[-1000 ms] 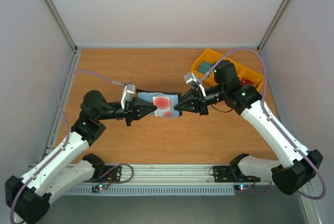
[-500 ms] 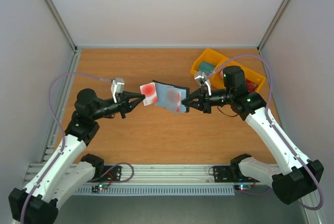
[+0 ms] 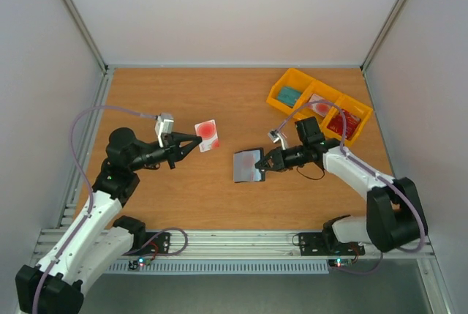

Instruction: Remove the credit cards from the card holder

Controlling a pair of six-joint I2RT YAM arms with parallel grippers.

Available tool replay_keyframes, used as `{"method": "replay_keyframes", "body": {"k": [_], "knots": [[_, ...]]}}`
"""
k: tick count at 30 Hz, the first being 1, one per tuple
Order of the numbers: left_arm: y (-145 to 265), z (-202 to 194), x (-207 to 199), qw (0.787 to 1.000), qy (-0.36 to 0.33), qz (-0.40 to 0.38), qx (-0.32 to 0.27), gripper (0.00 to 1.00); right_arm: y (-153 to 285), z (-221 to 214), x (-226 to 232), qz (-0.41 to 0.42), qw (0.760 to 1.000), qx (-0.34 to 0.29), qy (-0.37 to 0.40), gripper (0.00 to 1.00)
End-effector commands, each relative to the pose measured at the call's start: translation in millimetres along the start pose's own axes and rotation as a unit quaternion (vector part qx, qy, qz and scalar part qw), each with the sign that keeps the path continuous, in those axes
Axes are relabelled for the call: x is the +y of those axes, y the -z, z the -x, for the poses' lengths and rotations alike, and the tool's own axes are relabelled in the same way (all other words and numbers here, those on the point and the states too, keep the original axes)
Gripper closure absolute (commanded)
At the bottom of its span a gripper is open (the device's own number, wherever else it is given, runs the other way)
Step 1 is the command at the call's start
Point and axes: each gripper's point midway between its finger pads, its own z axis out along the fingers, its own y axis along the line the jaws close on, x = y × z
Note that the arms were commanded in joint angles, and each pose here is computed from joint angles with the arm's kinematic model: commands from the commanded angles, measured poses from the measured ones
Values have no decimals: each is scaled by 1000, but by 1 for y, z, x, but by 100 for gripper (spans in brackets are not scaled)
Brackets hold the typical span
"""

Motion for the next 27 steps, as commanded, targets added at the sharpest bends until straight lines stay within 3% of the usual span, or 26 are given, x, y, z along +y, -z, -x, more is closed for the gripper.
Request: {"method": "replay_keyframes", "body": {"k": [1,9,12,18,23,25,27], "knots": [[1,10,-13,999,-26,-28,-19,100,-9,5,-30,-8,998,4,-63,99],[-1,11,-23,998,-31,-47,-16,100,-13,-10,-96,-37,981,5,-190,98],[-4,8,-24,998,-32,-54,-12,100,-4,-16,-124,-86,971,-4,-223,81],[-7,4,-30,997,-38,-69,-3,100,21,-26,-155,-158,948,-37,-276,57],[-9,3,-34,996,-45,-75,-2,100,75,-19,-164,-266,913,-128,-282,47],[-9,2,-36,996,-47,-79,0,100,103,-4,-156,-267,898,-201,-286,45],[-8,1,-39,995,-55,-86,2,100,122,21,-129,-236,906,-257,-238,44]]}}
